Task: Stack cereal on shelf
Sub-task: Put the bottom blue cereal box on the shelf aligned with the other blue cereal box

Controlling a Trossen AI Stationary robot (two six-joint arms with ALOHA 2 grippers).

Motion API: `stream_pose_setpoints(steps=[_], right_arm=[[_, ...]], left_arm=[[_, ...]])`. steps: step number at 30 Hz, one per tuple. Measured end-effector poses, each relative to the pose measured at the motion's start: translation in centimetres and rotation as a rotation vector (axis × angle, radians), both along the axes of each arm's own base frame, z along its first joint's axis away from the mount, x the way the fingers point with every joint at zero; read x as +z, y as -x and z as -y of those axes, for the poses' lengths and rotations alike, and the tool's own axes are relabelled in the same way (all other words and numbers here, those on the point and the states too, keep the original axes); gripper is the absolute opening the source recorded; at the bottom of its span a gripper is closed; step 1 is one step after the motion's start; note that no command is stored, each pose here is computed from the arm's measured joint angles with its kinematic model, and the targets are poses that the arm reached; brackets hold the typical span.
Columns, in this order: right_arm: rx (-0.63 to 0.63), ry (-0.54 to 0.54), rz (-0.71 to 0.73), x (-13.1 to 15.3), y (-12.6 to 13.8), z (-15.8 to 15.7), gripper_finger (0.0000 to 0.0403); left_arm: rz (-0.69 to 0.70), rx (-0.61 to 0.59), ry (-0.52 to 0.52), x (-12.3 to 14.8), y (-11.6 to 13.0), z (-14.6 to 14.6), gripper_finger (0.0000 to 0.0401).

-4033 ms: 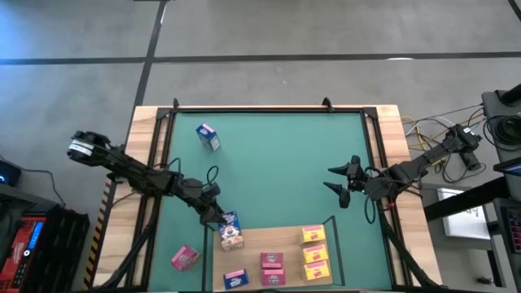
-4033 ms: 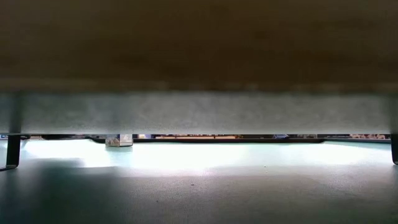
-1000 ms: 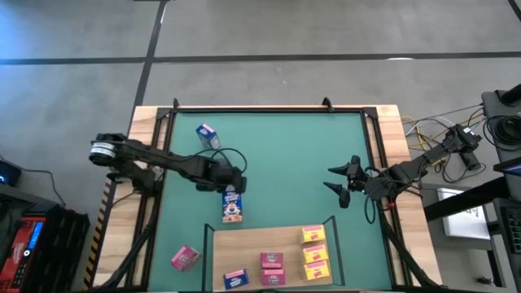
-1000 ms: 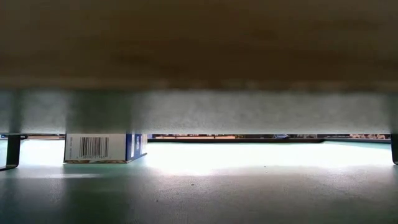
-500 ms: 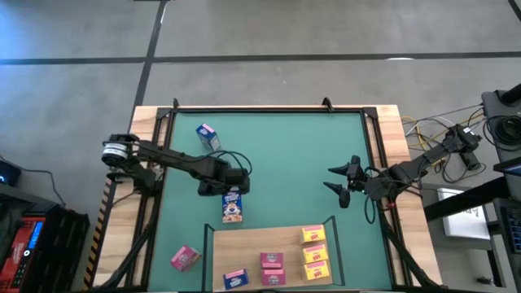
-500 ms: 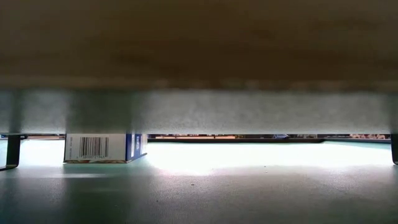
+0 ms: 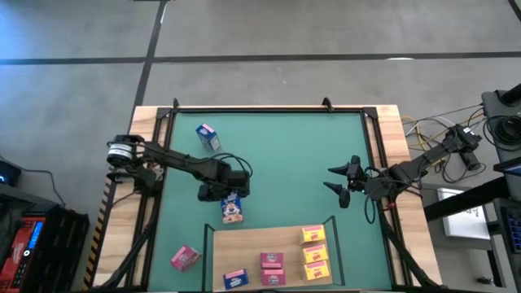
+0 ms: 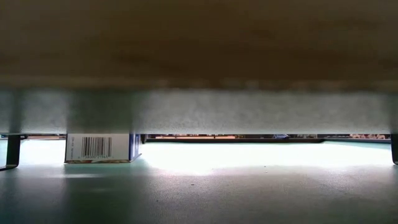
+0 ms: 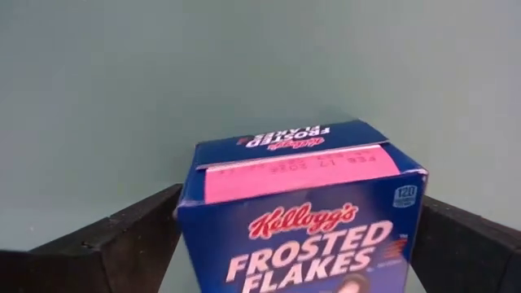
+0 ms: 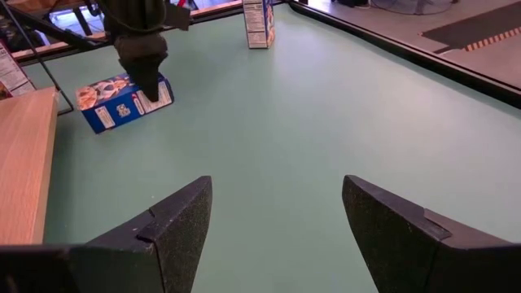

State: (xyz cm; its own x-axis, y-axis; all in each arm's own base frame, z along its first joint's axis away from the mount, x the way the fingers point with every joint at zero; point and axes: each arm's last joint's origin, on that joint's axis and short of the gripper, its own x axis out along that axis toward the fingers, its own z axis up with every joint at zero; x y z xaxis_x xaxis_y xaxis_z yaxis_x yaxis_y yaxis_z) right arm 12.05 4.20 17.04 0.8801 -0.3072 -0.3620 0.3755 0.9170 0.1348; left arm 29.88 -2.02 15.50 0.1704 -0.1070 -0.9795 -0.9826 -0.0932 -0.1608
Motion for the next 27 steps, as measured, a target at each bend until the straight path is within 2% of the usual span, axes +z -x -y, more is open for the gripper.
stream_pose_setpoints(steps=[5,13,18,22,27], right_arm=[[0.0,0.0,0.0,0.0,0.0,0.0,0.0265],[0.0,0.0,0.0,0.0,0.0,0.0,0.0265],[0.0,0.0,0.0,0.0,0.0,0.0,0.0265],[0.0,0.0,0.0,0.0,0.0,0.0,0.0265],[0.0,0.0,0.0,0.0,0.0,0.0,0.0265]], left_arm=[[0.007,0.013,0.003,-0.4,-0.3,0.0,0.0365],[0.012,0.014,0.007,-0.6,-0.5,0.0,0.0276],[0.03,-0.032,-0.017,-0.4,-0.5,0.0,0.0268],[0.037,-0.1,-0.155,0.3,-0.7,-0.4,0.0276],[0.004,-0.187,-0.392,1.9,-1.2,-0.9,0.0277]])
